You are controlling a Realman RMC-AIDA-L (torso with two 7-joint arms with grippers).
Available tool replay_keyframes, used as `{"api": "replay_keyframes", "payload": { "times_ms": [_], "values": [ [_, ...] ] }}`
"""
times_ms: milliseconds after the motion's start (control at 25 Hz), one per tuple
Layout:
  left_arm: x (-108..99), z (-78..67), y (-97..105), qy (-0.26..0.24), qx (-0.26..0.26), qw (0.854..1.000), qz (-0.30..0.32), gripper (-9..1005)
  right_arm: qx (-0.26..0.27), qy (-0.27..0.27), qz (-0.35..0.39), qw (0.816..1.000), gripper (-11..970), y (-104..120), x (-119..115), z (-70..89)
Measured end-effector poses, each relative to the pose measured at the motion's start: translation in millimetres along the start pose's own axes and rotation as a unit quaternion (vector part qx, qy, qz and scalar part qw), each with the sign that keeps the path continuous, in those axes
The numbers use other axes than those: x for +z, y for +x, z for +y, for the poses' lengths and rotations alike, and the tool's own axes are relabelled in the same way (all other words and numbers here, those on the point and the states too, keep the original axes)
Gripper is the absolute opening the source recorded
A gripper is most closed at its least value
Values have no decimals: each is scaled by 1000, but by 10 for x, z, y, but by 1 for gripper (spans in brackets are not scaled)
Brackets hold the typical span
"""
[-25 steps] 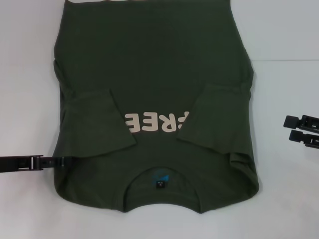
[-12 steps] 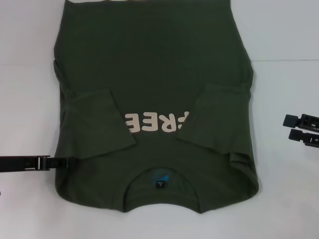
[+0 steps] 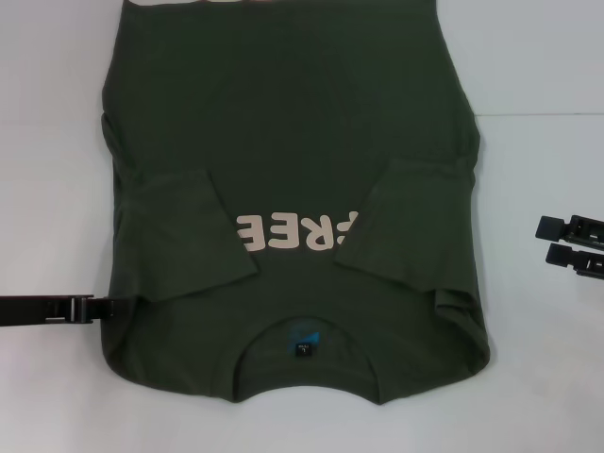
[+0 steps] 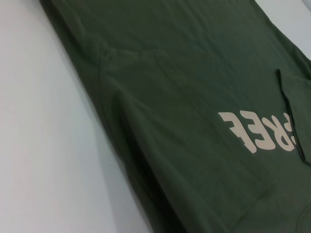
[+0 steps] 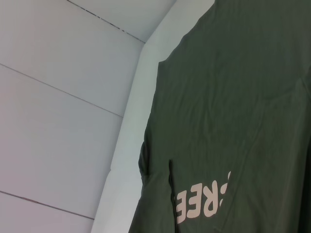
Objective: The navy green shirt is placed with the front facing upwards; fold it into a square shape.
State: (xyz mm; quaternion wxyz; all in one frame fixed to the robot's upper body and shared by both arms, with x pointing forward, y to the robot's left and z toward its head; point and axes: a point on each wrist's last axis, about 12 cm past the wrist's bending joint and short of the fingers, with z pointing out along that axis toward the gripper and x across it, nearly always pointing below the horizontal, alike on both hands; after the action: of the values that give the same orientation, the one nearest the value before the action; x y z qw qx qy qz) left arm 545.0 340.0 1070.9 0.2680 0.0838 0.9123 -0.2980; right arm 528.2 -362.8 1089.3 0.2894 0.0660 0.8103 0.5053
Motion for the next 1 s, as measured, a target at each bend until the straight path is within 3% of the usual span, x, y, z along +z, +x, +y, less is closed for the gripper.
{"api": "replay_keyframes", "payload": {
  "times_ms": [400,560,760,1000],
  "values": [
    [-25,20,2,0,-5,1000,-11,77,1,-4,1,1000,821,-46,43,34],
    [-47,36,0,0,-10,1000,-16,67,16,12,31,999,821,-136,109,80],
    [-53,37,10,2,-12,1000,-16,62,33,80,106,991,818,-284,198,126],
    [-50,36,19,3,-13,1000,-16,61,18,148,161,976,810,-418,335,186]
  ]
}}
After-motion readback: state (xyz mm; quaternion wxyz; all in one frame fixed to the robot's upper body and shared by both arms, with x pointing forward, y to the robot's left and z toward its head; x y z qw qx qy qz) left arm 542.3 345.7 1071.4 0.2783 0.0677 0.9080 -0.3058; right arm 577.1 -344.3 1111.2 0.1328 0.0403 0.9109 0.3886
